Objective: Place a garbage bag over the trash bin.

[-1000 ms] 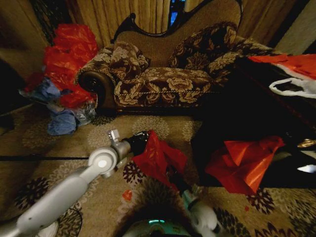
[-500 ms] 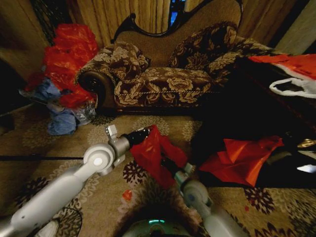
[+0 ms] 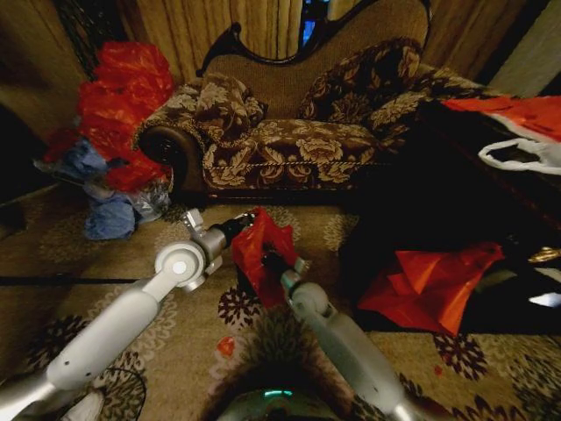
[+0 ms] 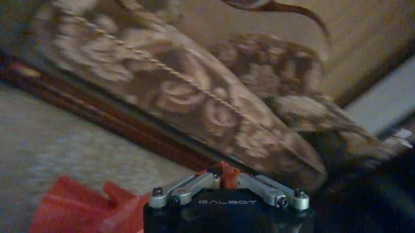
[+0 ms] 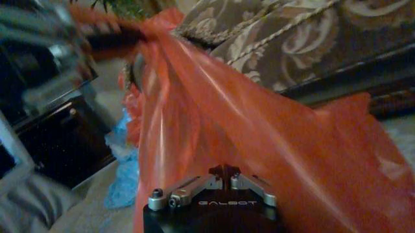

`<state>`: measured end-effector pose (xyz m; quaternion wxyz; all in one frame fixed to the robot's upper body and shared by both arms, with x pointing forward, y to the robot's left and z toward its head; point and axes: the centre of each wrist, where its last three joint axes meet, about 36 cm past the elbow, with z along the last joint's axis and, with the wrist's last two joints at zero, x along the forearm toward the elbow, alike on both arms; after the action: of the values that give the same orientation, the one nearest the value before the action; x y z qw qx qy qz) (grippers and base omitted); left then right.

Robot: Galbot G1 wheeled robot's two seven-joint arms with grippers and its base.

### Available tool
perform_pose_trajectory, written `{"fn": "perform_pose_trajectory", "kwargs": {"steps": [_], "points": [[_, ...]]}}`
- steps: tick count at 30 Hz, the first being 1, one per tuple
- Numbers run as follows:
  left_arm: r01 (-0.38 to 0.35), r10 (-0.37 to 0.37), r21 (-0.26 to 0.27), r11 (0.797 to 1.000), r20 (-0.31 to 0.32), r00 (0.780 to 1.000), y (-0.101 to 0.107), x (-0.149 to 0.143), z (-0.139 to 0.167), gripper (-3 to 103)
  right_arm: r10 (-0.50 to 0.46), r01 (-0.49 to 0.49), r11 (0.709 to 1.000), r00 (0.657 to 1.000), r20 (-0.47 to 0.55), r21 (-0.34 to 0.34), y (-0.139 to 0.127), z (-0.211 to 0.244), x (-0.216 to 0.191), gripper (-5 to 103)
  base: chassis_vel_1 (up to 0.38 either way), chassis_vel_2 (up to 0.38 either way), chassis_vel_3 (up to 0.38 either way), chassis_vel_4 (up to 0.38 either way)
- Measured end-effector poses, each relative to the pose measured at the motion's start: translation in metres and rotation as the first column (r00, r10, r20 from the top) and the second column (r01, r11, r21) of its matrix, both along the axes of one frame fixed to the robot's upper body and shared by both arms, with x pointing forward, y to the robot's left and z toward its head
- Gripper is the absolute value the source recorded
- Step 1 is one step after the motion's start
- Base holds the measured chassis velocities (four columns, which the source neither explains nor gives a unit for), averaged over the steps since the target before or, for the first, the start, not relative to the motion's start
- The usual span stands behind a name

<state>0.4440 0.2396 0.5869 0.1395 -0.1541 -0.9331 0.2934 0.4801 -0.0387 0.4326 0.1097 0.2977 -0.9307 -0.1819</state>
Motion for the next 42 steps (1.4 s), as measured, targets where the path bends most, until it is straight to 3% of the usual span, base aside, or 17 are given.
{"fn": "perform_pose_trajectory", "kwargs": {"steps": [3, 4, 9, 15, 24, 35, 42], "points": [[-0.1, 0.101, 0.028, 0.995, -0.04, 0.994, 0.0, 0.006, -0.02, 0, 0.022, -0.021, 0.999, 1.0, 0.019, -0.037, 0.007, 0.001, 0.019, 0, 0.0, 0.0, 0.0, 0.0], [-0.1, 0.101, 0.028, 0.995, -0.04, 0.994, 0.0, 0.006, -0.02, 0, 0.022, -0.021, 0.999, 1.0, 0.019, -0.037, 0.007, 0.001, 0.019, 0, 0.0, 0.0, 0.0, 0.0], [-0.23, 0.234, 0.052, 0.972, -0.084, 0.969, -0.002, 0.022, -0.035, 0, 0.046, -0.043, 0.995, 0.999, 0.029, -0.088, 0.012, -0.004, 0.045, 0, 0.0, 0.0, 0.0, 0.0], [-0.313, 0.317, 0.056, 0.948, -0.068, 0.946, -0.013, 0.056, -0.042, 0, 0.029, -0.027, 0.99, 0.999, 0.015, -0.135, 0.016, -0.02, 0.054, 0, 0.0, 0.0, 0.0, 0.0], [-0.341, 0.342, 0.033, 0.94, -0.06, 0.938, -0.017, 0.093, -0.039, 0, -0.014, 0.017, 0.986, 1.0, 0.023, -0.163, 0.019, -0.037, 0.084, 0, 0.0, 0.0, 0.0, 0.0], [-0.385, 0.387, 0.035, 0.922, -0.082, 0.918, -0.015, 0.106, -0.053, 0, 0.005, -0.007, 0.982, 1.0, -0.009, -0.189, 0.056, -0.049, 0.109, 0, 0.0, 0.0, 0.0, 0.0], [-0.378, 0.378, 0.022, 0.926, -0.085, 0.922, -0.022, 0.102, -0.054, 0, -0.004, -0.007, 0.974, 0.999, -0.046, -0.227, 0.052, -0.056, 0.117, 0, 0.0, 0.0, 0.0, 0.0]]}}
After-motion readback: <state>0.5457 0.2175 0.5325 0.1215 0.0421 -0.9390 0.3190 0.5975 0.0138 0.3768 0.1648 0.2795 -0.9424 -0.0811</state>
